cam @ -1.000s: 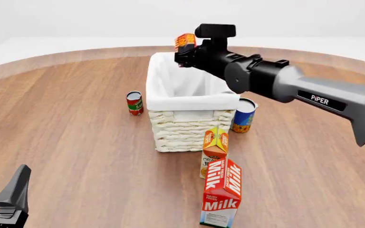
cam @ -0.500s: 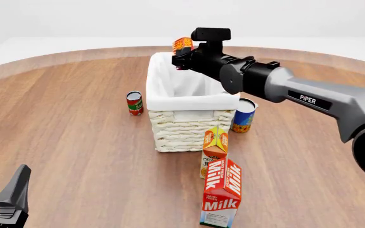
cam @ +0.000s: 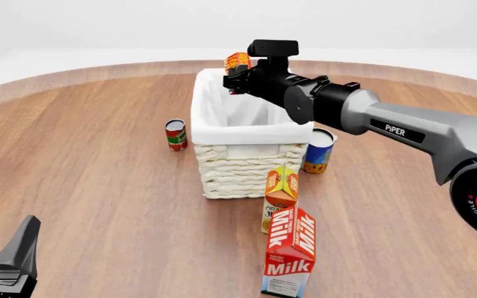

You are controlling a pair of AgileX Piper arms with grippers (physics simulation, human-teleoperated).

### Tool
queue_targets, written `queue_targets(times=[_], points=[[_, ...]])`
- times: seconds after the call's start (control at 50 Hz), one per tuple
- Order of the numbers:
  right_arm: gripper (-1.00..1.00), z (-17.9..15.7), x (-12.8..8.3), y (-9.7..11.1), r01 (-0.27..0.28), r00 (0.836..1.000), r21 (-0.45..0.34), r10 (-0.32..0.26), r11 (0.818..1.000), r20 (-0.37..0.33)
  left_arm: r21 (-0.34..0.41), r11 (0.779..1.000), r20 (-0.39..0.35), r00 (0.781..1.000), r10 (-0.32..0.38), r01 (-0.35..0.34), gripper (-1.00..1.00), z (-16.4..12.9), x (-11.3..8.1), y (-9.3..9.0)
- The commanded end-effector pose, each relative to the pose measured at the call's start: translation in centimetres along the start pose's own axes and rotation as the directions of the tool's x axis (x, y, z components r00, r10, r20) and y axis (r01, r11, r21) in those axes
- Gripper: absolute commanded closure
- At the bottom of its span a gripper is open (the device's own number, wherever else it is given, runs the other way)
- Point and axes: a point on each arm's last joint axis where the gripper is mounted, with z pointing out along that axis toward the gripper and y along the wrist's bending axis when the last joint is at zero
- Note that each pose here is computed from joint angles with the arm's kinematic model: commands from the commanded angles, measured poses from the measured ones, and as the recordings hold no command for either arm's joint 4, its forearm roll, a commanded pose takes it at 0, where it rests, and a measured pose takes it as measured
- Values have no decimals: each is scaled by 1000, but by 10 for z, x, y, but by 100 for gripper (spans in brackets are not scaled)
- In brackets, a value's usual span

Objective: Pick up the butter and put it in the basket.

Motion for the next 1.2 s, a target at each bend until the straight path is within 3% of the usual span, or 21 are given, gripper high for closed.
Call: queue_targets(times=[0.02, 0.14, 0.16, 1.2], points=[[100, -3, -12, 2, -16, 999, -6, 16, 1000, 34, 0, 1000, 0, 1000, 0, 0, -100, 0, 0, 0], [100, -2, -13, -1, -10, 999, 0, 10, 1000, 36, 0, 1000, 0, 1000, 0, 0, -100, 0, 0, 0], [-100, -3, -13, -2, -10, 999, 1, 10, 1000, 38, 0, 1000, 0, 1000, 0, 0, -100, 0, 0, 0], [-100, -22, -16, -5, -8, 996, 0, 8, 1000, 85, 0, 1000, 0, 1000, 0, 0, -100, 0, 0, 0]])
